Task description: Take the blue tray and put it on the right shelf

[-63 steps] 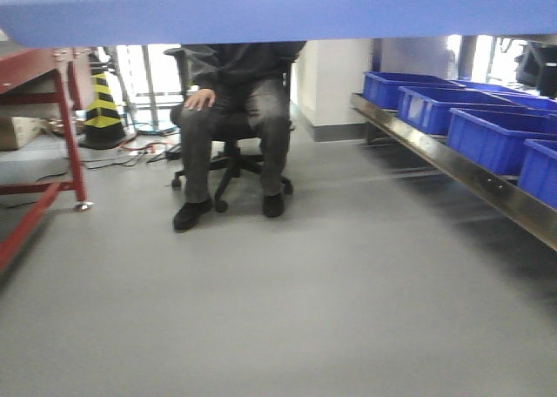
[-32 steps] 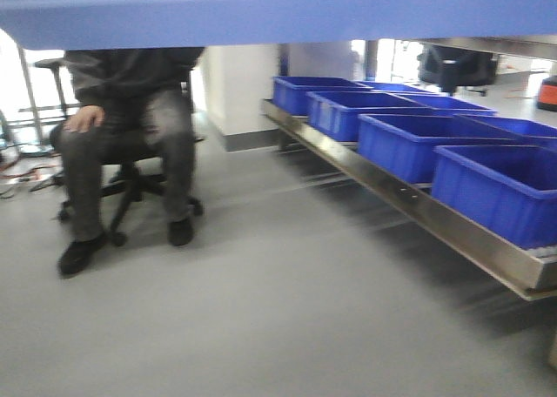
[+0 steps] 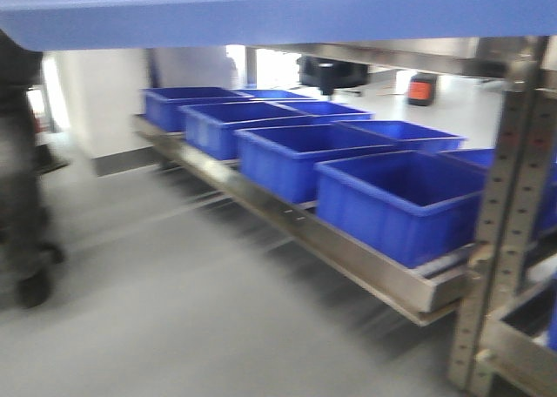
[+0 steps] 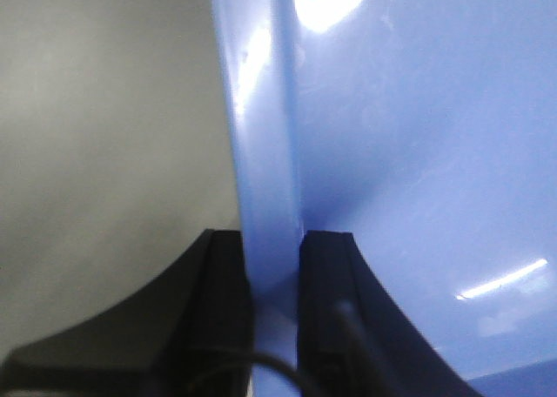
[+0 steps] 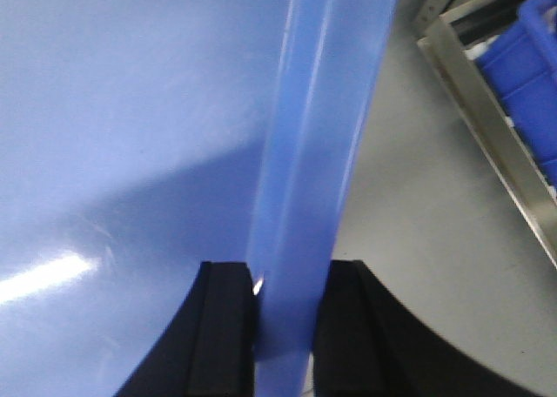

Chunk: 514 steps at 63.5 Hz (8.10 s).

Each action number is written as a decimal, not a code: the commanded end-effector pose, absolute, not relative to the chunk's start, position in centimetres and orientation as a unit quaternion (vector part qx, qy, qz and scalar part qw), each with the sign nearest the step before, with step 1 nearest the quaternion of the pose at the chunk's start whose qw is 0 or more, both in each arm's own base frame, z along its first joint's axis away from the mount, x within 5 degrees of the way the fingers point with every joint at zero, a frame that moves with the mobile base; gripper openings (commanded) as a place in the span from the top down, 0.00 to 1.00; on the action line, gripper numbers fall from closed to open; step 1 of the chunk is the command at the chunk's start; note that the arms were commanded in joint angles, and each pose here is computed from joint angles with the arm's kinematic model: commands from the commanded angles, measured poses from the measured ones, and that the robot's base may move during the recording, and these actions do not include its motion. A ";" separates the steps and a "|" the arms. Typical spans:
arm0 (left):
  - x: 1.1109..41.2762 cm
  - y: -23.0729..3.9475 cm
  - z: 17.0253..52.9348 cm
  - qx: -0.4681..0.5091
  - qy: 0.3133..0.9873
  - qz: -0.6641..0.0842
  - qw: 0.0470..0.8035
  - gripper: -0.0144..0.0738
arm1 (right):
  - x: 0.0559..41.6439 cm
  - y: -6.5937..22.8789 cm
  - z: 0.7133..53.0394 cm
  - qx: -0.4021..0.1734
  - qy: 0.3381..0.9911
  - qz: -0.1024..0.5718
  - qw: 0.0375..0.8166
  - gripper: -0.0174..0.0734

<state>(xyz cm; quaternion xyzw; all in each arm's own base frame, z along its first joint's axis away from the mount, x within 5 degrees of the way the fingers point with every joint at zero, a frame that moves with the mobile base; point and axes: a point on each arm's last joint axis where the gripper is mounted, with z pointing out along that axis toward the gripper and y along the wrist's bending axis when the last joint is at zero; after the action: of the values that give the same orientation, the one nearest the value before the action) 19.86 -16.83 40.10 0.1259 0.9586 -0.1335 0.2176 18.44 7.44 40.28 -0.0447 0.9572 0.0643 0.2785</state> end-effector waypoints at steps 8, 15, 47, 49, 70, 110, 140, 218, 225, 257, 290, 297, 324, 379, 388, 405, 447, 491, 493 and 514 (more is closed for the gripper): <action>18.3 -16.5 41.4 0.149 0.957 -0.149 0.199 0.89 | 17.7 7.3 41.7 -0.052 0.951 0.078 0.294 0.78; 18.3 -16.5 41.4 0.149 0.957 -0.149 0.199 0.89 | 17.7 7.3 41.7 -0.052 0.951 0.078 0.294 0.78; 18.3 -16.5 41.4 0.149 0.957 -0.149 0.199 0.89 | 17.7 7.3 41.7 -0.052 0.951 0.078 0.294 0.78; 18.3 -16.5 41.4 0.149 0.957 -0.149 0.199 0.89 | 17.7 7.3 41.7 -0.052 0.951 0.078 0.294 0.78; 18.3 -16.5 41.4 0.149 0.957 -0.149 0.199 0.89 | 17.7 7.3 41.7 -0.052 0.951 0.078 0.294 0.78; 18.3 -16.5 41.4 0.149 0.957 -0.149 0.199 0.89 | 17.7 7.3 41.7 -0.052 0.951 0.078 0.294 0.78; 18.3 -16.5 41.4 0.149 0.957 -0.149 0.199 0.89 | 17.7 7.3 41.7 -0.052 0.951 0.078 0.294 0.78; 19.8 -15.7 43.3 0.144 0.936 -0.159 0.279 0.89 | 18.5 7.7 43.6 -0.050 0.930 0.101 0.349 0.78; 21.6 -14.7 44.5 0.114 0.927 -0.163 0.317 0.89 | 19.8 8.3 45.1 -0.050 0.923 0.107 0.366 0.78; 32.5 -16.9 40.0 0.091 0.941 -0.139 0.293 0.89 | 30.7 12.9 40.7 -0.052 0.951 0.076 0.296 0.78; 34.1 -17.7 37.5 0.105 0.950 -0.124 0.266 0.58 | 33.3 14.0 37.2 -0.055 0.964 0.057 0.253 0.36; 34.1 -17.7 37.5 0.111 0.949 -0.121 0.268 0.35 | 33.3 13.7 37.1 -0.056 0.965 0.043 0.253 0.14; 33.7 -16.8 37.5 0.128 0.955 -0.076 0.256 0.20 | 32.3 12.6 38.6 -0.050 0.961 0.012 0.273 0.15; 13.8 -9.7 42.2 0.233 0.817 -0.170 0.499 0.89 | 10.7 3.9 38.6 -0.135 0.832 0.088 0.531 0.78; 10.2 -7.2 39.8 0.220 0.773 -0.194 0.563 0.89 | 7.6 2.7 35.2 -0.140 0.797 0.099 0.579 0.78; 5.7 -4.0 36.6 0.210 0.732 -0.209 0.613 0.89 | 4.4 1.4 32.2 -0.132 0.717 0.126 0.673 0.78; 4.7 -3.1 36.4 0.206 0.724 -0.204 0.626 0.89 | 4.4 1.5 32.1 -0.131 0.711 0.128 0.679 0.78; 5.3 -0.1 21.8 -0.034 0.675 -0.053 0.735 0.89 | 4.4 1.5 32.1 -0.131 0.711 0.128 0.679 0.78; 5.5 -0.1 21.0 -0.036 0.670 -0.052 0.740 0.89 | 4.4 1.5 32.1 -0.131 0.711 0.128 0.679 0.78; 5.6 -0.3 19.9 -0.020 0.672 -0.064 0.738 0.89 | 4.4 1.5 32.1 -0.131 0.711 0.128 0.679 0.78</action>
<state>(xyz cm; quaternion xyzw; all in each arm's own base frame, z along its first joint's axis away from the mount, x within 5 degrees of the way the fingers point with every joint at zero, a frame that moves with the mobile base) 5.66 -0.33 19.92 -0.0226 0.7007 -0.0628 0.7103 4.36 1.41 30.57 -0.1289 0.7466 0.1269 0.6403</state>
